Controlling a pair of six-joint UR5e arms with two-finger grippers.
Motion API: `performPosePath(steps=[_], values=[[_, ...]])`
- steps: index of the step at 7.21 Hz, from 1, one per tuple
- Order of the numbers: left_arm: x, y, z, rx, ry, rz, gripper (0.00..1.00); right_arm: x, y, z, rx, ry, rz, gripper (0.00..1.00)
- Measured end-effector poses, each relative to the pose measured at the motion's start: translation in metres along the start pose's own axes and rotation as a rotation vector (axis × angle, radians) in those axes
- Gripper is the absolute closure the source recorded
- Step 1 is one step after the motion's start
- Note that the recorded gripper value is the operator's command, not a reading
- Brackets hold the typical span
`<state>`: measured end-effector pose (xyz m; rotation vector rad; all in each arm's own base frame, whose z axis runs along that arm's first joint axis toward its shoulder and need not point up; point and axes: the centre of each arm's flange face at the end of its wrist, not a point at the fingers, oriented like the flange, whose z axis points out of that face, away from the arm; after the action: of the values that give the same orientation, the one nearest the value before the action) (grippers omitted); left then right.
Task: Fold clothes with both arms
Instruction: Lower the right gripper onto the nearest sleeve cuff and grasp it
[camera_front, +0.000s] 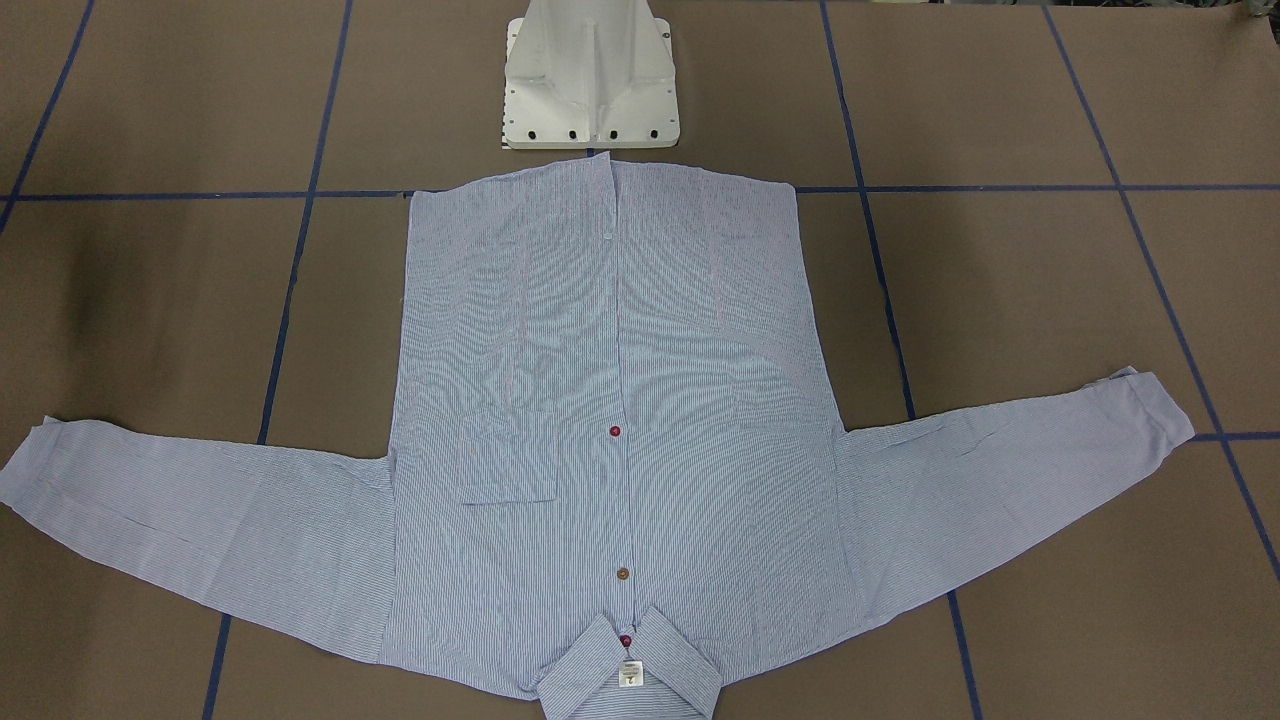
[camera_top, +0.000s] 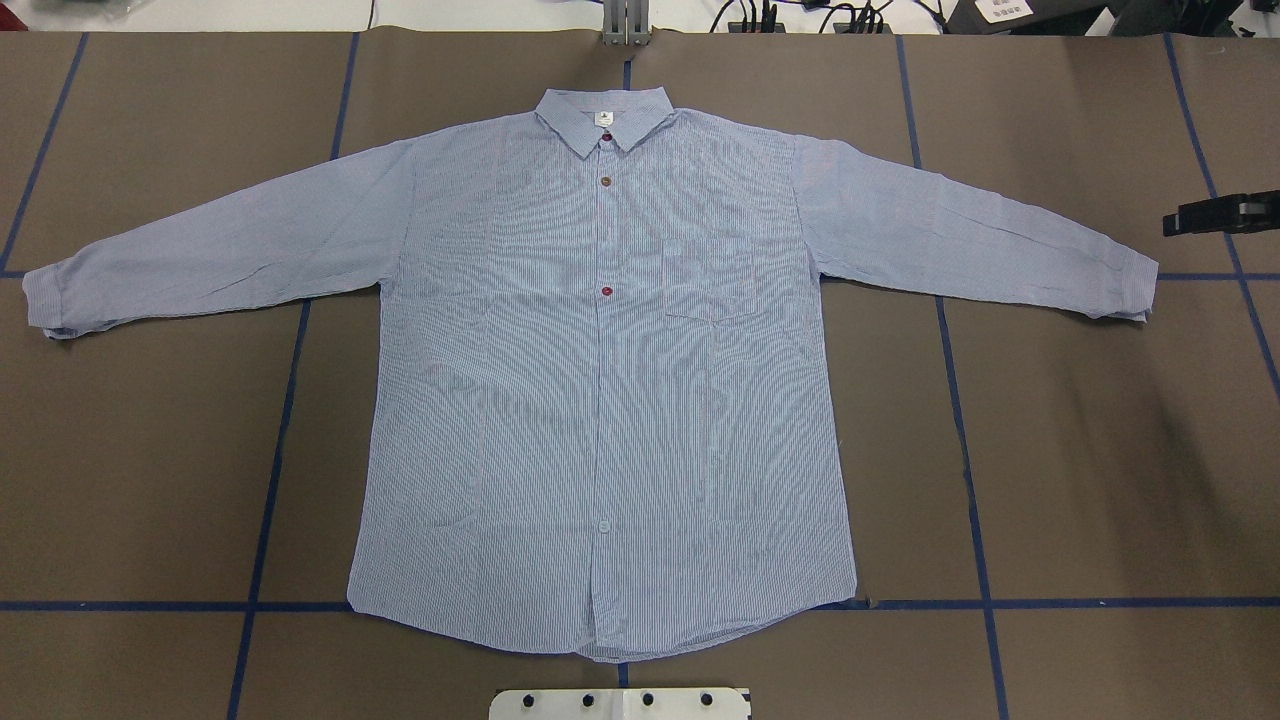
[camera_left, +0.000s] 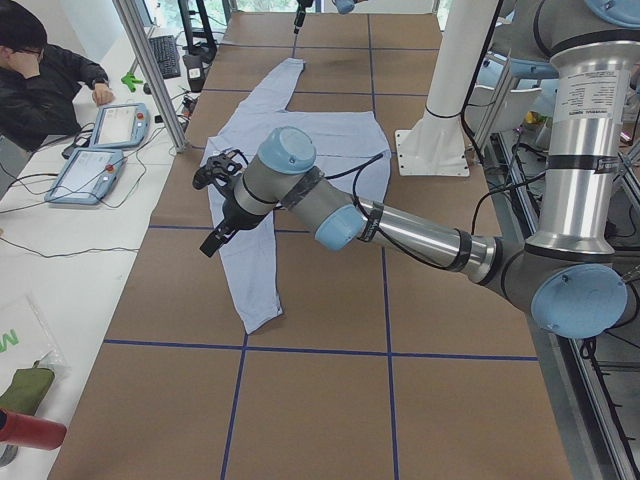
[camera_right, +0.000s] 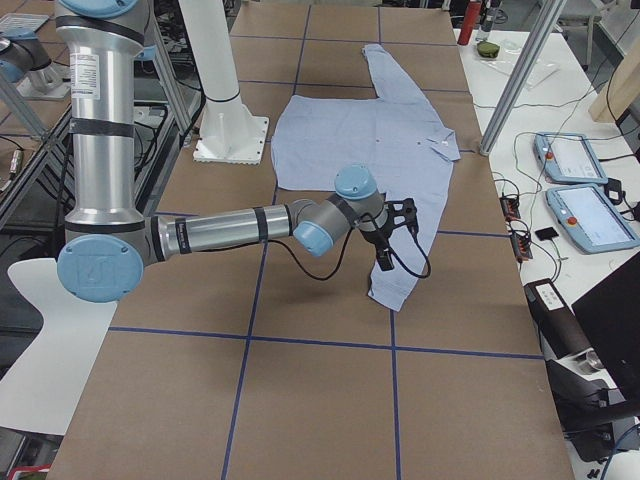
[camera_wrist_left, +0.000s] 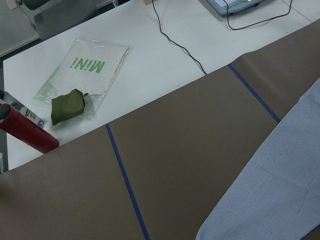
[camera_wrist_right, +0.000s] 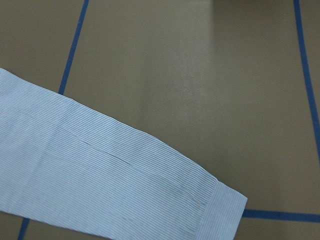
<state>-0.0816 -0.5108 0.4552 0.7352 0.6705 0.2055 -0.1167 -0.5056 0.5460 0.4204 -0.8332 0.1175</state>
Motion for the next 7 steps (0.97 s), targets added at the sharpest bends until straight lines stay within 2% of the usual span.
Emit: performPosePath(steps=[1, 2, 3, 4, 7], values=[[0.0, 0.0, 0.0, 0.0, 0.001, 0.001, 0.0, 0.008, 0.013, 0.029, 0.037, -0.036, 0.026, 0.0], [0.001, 0.001, -0.001, 0.001, 0.002, 0.003, 0.0, 0.018, 0.026, 0.049, 0.051, -0.054, 0.061, 0.01], [0.001, 0.002, -0.001, 0.003, 0.003, 0.005, 0.0, 0.028, 0.037, 0.066, 0.06, -0.044, 0.079, 0.02], [0.002, 0.002, -0.001, 0.008, 0.008, 0.009, 0.0, 0.035, 0.047, 0.08, 0.07, -0.026, 0.081, 0.09], [0.003, 0.004, -0.002, 0.011, 0.022, 0.012, 0.0, 0.044, 0.063, 0.101, 0.064, 0.012, 0.084, 0.21]])
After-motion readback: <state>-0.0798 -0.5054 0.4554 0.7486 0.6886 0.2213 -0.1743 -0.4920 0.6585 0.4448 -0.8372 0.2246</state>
